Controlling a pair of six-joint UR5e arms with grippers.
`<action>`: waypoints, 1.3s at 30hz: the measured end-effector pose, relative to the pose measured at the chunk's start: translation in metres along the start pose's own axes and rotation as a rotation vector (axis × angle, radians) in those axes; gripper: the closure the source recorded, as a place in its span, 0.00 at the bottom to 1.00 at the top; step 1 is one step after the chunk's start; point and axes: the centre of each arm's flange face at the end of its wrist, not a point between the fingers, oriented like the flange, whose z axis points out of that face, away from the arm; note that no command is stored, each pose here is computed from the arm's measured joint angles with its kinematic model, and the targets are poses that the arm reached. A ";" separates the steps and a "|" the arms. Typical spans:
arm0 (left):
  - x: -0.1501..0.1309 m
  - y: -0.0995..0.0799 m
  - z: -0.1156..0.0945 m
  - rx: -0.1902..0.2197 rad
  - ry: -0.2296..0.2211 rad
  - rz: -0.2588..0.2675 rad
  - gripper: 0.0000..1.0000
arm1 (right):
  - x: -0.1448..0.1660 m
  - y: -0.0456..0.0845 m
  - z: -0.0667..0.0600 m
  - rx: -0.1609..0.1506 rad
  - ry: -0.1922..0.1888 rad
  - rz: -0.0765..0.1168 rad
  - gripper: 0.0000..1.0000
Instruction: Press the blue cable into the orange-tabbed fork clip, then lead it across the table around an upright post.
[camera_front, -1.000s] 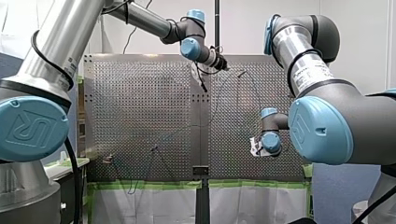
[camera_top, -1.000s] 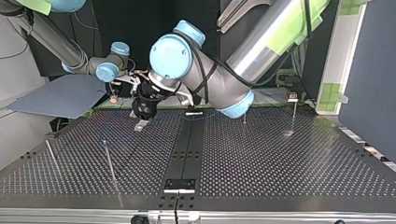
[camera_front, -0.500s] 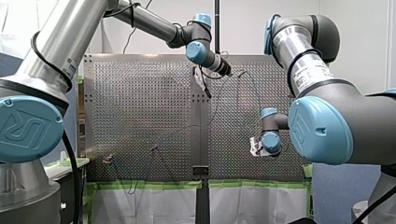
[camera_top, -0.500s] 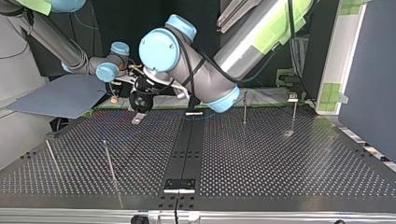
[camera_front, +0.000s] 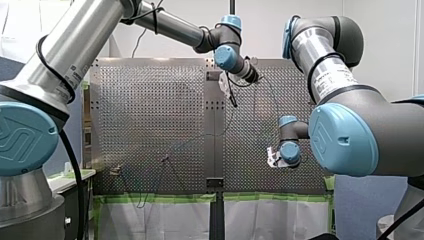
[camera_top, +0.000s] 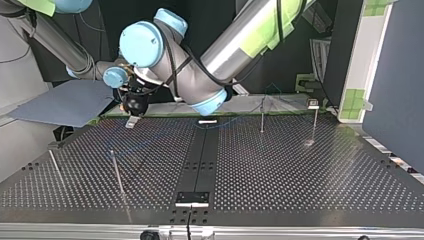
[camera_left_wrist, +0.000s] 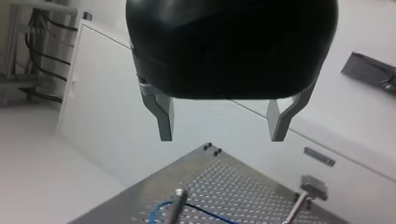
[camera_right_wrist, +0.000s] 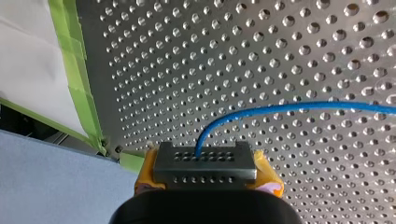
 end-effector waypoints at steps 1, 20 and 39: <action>-0.002 -0.001 0.000 -0.004 -0.007 0.003 0.02 | 0.000 -0.001 0.000 0.002 0.000 0.000 1.00; 0.001 0.023 0.014 -0.141 -0.082 0.040 0.02 | 0.000 -0.004 -0.001 0.018 0.003 0.003 1.00; -0.011 0.030 0.044 -0.139 -0.145 0.014 0.02 | 0.001 -0.009 -0.003 0.024 0.006 -0.001 1.00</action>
